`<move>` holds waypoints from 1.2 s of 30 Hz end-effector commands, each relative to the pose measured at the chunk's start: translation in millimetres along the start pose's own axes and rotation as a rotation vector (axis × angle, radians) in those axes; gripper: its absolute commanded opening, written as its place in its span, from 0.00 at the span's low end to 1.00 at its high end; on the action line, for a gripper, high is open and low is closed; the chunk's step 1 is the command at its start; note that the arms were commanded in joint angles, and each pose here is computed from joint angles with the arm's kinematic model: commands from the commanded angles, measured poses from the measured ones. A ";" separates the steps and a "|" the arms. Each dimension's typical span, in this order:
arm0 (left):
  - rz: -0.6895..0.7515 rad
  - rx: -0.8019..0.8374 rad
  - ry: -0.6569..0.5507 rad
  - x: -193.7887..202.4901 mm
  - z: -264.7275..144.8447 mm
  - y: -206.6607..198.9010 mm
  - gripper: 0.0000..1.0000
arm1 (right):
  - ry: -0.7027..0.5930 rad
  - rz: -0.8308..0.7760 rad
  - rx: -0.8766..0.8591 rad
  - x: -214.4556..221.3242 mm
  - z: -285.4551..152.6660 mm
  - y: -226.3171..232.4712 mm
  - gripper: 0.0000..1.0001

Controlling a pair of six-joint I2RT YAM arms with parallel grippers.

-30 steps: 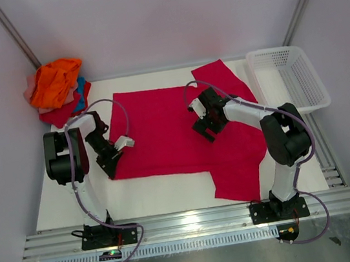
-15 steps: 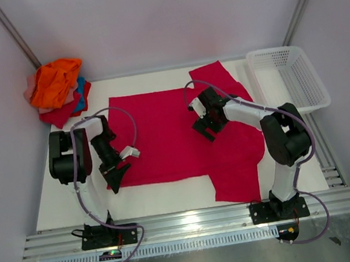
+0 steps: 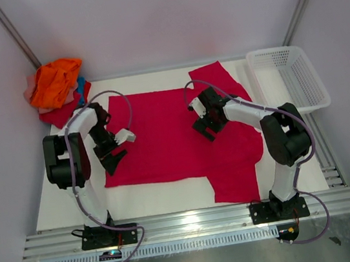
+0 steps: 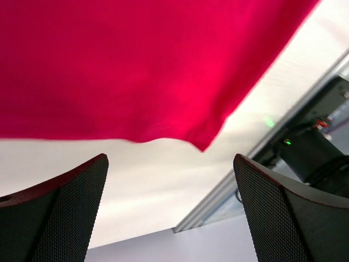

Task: Fold and stack the t-shirts
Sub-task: Flatten out the tshirt

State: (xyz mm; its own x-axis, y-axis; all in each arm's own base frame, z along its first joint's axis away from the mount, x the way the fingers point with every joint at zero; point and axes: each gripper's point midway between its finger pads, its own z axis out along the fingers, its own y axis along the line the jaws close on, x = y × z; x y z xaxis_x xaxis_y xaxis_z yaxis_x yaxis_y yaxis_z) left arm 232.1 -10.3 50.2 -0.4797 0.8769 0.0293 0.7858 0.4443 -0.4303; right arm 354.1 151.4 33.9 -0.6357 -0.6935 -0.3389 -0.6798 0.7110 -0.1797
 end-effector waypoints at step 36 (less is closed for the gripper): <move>-0.637 -0.489 -1.138 -228.4 -219.0 192.7 0.99 | -0.249 0.275 0.612 -143.4 -0.8 -245.5 0.99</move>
State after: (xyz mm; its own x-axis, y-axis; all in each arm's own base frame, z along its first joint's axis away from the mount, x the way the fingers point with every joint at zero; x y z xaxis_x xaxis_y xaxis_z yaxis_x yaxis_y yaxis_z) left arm 545.4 -88.7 147.4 -0.7168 0.0694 -0.6938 0.3250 0.9136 -0.2444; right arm 586.9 74.6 99.8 -0.6589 -0.4544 -0.5995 -0.1764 0.8680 -0.4641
